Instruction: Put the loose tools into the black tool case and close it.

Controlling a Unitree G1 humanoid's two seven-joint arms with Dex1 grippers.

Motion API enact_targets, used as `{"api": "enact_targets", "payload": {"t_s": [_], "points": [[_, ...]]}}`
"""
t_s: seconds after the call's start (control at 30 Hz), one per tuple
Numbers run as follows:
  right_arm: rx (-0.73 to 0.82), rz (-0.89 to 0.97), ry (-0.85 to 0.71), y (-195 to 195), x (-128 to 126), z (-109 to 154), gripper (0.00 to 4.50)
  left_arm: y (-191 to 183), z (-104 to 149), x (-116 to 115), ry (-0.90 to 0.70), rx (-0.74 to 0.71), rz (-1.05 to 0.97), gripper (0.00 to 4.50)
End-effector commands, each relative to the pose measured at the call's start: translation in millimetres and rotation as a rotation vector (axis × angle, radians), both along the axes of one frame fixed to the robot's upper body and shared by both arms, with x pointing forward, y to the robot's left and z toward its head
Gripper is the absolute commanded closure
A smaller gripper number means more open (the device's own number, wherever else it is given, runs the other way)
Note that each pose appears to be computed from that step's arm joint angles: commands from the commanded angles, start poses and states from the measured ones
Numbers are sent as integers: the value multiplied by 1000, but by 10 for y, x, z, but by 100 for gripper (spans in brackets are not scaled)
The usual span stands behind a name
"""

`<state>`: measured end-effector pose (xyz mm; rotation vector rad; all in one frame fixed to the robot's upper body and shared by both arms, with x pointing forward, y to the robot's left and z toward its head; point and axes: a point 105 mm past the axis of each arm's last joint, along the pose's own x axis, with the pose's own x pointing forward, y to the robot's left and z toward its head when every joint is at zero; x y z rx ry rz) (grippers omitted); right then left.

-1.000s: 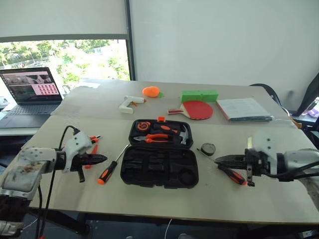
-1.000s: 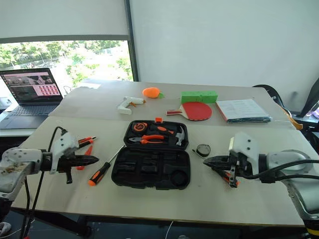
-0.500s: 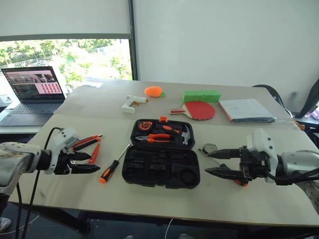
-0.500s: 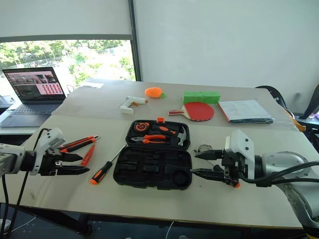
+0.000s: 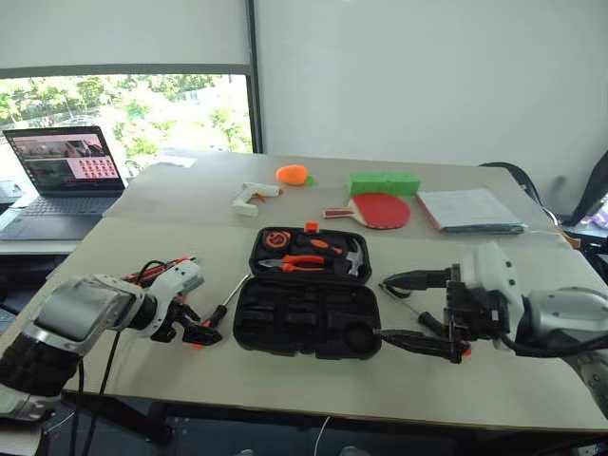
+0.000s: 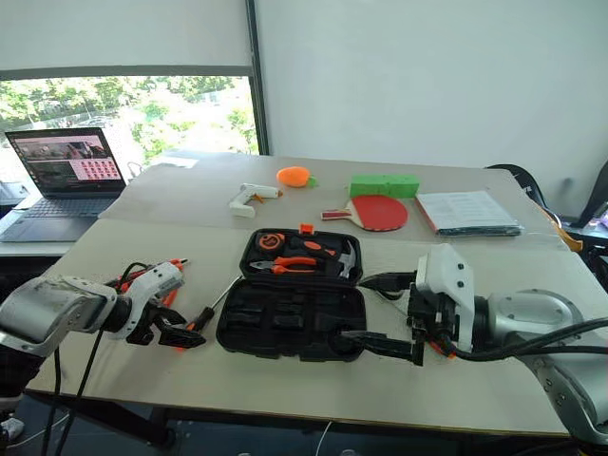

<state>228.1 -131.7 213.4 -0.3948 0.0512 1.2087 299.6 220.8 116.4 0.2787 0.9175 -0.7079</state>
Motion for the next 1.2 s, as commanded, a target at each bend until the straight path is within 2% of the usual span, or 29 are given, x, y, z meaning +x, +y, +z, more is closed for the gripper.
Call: {"api": "enact_targets", "payload": {"t_s": [0.03, 0.2, 0.23, 0.3, 0.43, 0.47, 0.57, 0.73, 0.83, 0.97, 1.07, 1.2], "points": [[13, -9, -41, 3, -40, 99, 0, 123, -98, 81, -23, 75, 41, 135], [18, -17, -43, -7, -42, 123, 0, 193, -79, 159, -26, 47, 115, 313], [18, -18, -45, -9, -44, 128, 0, 217, -56, 182, -31, 37, 138, 340], [19, -21, -46, -13, -45, 133, 0, 256, 5, 233, -49, 18, 173, 363], [20, -22, -36, -32, -58, 129, 0, 429, 361, 453, -197, 21, 240, 364], [18, -22, -34, -38, -58, 122, 0, 424, 515, 518, -262, 24, 204, 364], [14, -25, -30, -51, -56, 106, 0, 375, 768, 600, -358, 46, 95, 364], [14, -27, -23, -53, -44, 101, 0, 88, 1144, 738, -545, 187, -285, 364], [8, -38, -16, -64, -14, 73, 0, -446, 1277, 852, -617, 171, -557, 364], [-2, -78, -15, -109, 21, 35, 0, -953, 1190, 839, -576, 138, -807, 364], [1, -113, -12, -144, 4, 3, 0, -1222, 989, 842, -522, 146, -909, 364], [9, -144, -9, -158, -62, -21, 0, -1294, 711, 910, -469, 236, -961, 364]]}}
